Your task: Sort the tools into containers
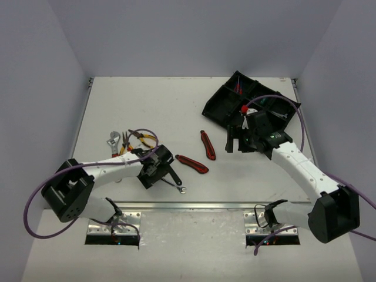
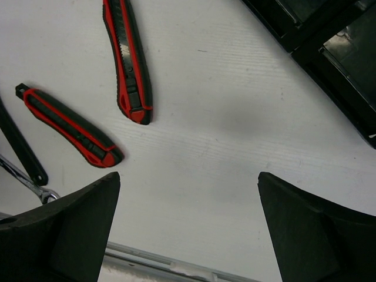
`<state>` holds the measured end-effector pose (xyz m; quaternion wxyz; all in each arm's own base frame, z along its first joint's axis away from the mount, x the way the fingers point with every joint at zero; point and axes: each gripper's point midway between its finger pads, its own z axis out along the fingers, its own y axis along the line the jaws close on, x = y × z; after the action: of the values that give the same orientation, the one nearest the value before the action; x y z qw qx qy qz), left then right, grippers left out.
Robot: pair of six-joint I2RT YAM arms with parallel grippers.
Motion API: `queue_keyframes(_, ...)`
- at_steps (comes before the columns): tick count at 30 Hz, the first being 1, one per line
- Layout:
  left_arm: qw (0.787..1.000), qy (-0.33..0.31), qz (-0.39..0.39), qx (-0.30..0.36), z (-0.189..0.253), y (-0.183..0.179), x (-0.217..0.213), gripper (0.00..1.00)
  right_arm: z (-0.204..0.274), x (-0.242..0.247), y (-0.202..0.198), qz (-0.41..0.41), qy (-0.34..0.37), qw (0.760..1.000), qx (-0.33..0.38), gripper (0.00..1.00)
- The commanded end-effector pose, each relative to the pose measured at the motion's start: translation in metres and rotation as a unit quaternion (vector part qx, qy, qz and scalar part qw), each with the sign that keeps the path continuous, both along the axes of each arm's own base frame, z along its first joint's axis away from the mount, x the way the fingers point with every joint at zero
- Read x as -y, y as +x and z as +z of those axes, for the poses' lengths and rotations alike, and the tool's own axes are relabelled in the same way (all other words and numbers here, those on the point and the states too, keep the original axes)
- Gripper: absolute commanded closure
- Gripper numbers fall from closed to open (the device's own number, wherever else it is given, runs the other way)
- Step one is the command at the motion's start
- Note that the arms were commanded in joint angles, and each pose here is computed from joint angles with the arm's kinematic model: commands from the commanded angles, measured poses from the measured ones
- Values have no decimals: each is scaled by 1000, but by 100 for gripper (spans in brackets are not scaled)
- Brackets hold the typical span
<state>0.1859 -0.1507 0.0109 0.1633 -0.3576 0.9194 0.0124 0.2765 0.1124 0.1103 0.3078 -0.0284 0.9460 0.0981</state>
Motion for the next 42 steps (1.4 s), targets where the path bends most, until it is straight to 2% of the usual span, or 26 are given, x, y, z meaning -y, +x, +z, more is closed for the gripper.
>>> queue_keyframes(1, 999, 33, 0, -35, 3, -3, 11, 40, 10, 6, 12, -8, -13, 999, 38, 1)
queue_keyframes(6, 998, 34, -5, -59, -9, -8, 22, 41, 10, 8, 9, -9, -13, 999, 40, 1)
queue_keyframes(14, 994, 31, -13, -103, -25, -19, 32, 67, 11, 7, 7, -7, -7, 999, 46, 1)
queue_keyframes(17, 993, 31, -11, -113, -31, -26, 29, 81, 13, 9, 7, -10, -8, 999, 52, 1)
queue_keyframes(19, 993, 31, -6, -115, -33, -30, 25, 97, 13, 8, 7, -9, -5, 998, 55, 1)
queue_keyframes(24, 994, 33, -1, -101, -34, -35, 14, 100, 13, 6, 7, -6, 0, 999, 54, 1)
queue_keyframes(27, 997, 26, -35, -68, -26, -29, 11, 100, 11, -4, 5, 14, 20, 999, 47, 1)
queue_keyframes(30, 997, 34, -70, -23, -14, -18, 7, 100, 17, -35, -2, 88, 84, 991, 52, 1)
queue_keyframes(31, 996, 41, -73, -1, -10, -15, 2, 100, 25, -59, -15, 143, 143, 978, 43, 1)
queue_keyframes(33, 995, 21, -83, 47, 8, -6, 2, 100, 37, -82, -23, 196, 200, 958, 53, 1)
queue_keyframes(37, 980, -44, -127, 147, 44, 12, 19, 100, 48, -108, -41, 254, 273, 927, 49, 1)
queue_keyframes(38, 974, -61, -134, 173, 58, 18, 24, 100, 58, -120, -47, 279, 303, 909, 56, 1)
queue_keyframes(40, 965, -79, -144, 206, 81, 26, 32, 100, 55, -140, -70, 303, 342, 889, 34, 1)
queue_keyframes(42, 958, -92, -156, 223, 96, 31, 40, 100, 52, -155, -75, 306, 358, 881, 46, 2)
